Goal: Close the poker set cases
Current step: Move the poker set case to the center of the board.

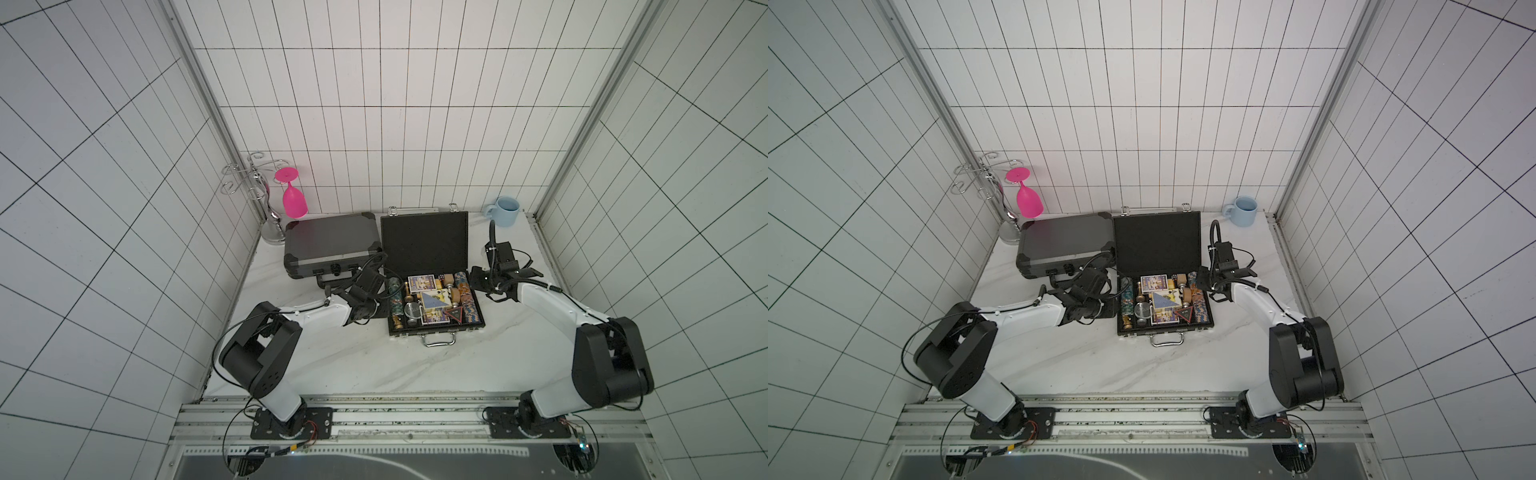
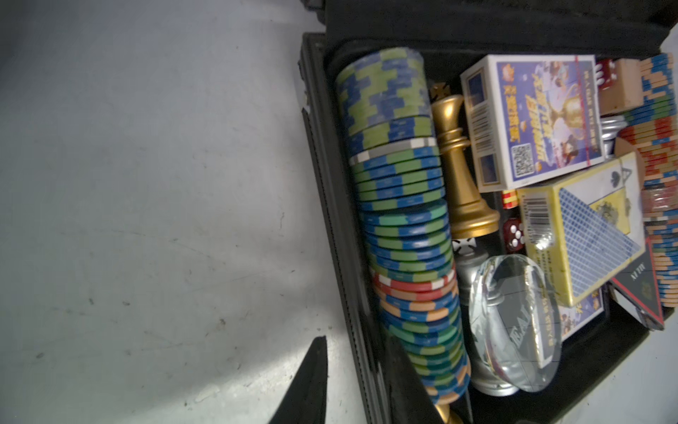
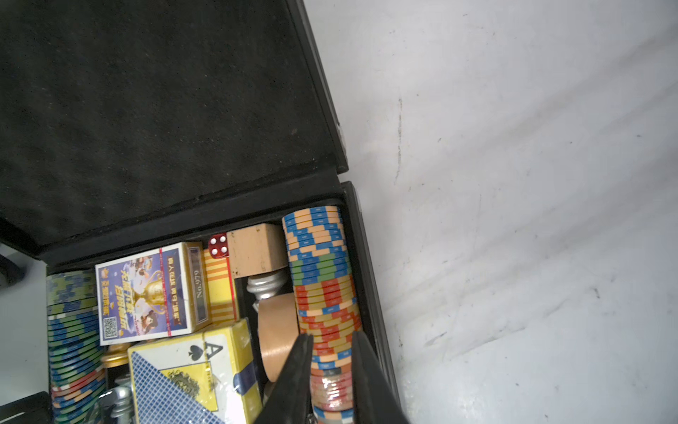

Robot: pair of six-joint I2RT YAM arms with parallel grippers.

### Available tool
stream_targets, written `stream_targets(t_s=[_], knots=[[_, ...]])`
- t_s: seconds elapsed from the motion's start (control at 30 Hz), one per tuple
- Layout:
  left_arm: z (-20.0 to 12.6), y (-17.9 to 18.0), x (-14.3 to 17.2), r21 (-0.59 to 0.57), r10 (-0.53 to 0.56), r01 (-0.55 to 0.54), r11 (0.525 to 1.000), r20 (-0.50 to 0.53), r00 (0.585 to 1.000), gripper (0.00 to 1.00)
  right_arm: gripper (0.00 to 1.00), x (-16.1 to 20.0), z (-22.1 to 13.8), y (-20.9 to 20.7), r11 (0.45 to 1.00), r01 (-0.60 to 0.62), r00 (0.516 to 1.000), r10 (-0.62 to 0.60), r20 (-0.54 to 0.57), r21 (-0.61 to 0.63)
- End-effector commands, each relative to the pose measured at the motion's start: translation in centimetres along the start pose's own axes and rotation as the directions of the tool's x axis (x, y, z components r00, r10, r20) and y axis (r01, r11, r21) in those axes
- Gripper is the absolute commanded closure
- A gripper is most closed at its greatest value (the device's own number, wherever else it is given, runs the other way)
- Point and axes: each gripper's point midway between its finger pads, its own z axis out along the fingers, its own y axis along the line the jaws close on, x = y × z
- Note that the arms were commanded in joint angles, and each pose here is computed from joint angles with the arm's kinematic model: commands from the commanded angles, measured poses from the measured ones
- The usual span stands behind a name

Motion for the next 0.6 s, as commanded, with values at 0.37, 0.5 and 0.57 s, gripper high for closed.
stream_targets(t_s=[0.37, 0.5, 0.57], knots=[[-0.1, -0.5, -1.0, 0.020, 0.018, -0.019, 1.000, 0.039, 0.999, 0.72, 0.78, 3.2, 2.3, -3.3, 0.999, -0.029, 0.997, 0.032, -0.068, 0.042], [0.8, -0.2, -0.7, -0.004, 0.040, -0.040, 0.999, 0.004, 0.999, 0.74, 0.78, 4.0, 2.8, -3.4, 0.999, -0.033, 0.995, 0.036, -0.091, 0.034], [1.2, -0.4, -0.3, 0.010, 0.042, -0.042, 0.999, -0.018, 0.999, 0.74, 0.79, 4.3, 2.9, -3.6, 0.998, -0.041, 0.995, 0.045, -0.094, 0.036]])
